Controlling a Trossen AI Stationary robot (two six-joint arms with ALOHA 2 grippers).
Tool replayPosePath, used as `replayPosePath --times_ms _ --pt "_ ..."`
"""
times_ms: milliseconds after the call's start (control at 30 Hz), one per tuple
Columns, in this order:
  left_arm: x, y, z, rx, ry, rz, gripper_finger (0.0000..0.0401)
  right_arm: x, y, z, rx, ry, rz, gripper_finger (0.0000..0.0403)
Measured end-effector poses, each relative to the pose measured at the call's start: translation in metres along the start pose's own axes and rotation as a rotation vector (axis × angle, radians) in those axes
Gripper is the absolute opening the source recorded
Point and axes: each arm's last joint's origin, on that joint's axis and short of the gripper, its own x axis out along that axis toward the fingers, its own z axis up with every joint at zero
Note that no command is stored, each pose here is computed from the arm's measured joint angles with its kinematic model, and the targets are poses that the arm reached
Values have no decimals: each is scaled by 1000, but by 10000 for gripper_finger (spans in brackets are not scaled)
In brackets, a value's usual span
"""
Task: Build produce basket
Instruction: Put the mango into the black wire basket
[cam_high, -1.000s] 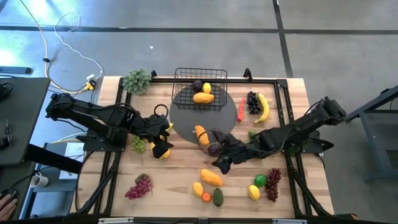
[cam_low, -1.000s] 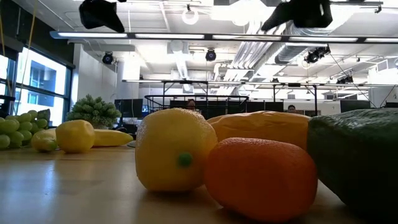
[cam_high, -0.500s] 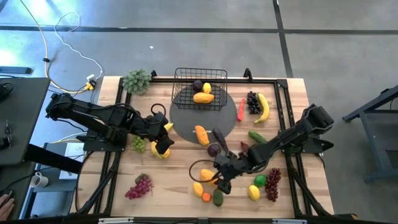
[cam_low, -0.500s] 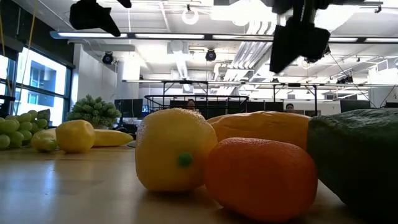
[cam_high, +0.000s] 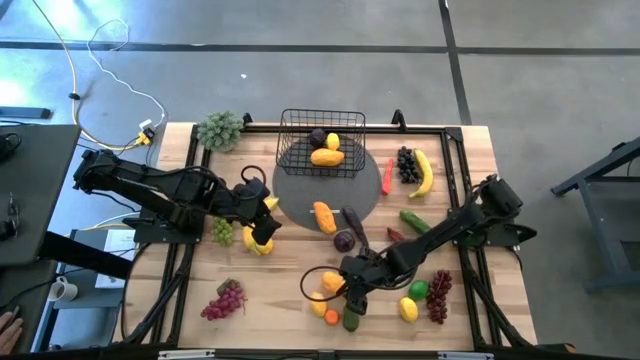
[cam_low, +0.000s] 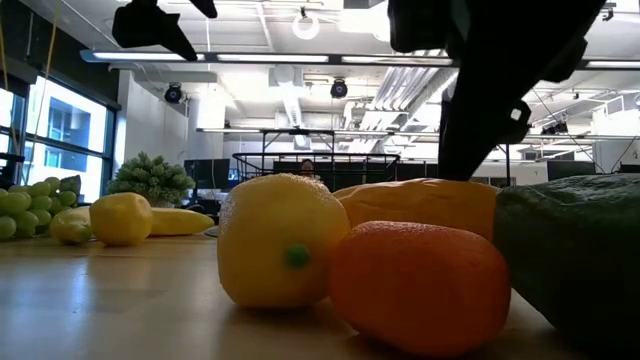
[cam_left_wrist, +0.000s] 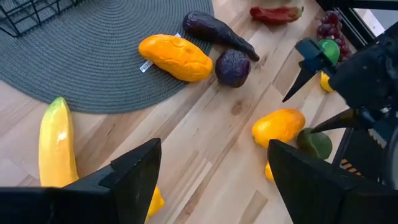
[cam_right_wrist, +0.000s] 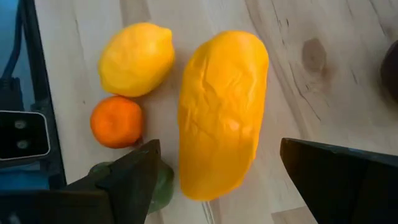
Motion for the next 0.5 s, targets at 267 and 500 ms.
replayPosePath --times_ms 267,500 --pt "0 0 0 1 -5 4 282 15 -2 -5 25 36 -24 313" --pt "0 1 1 3 -31 23 282 28 -5 -10 52 78 -39 309"
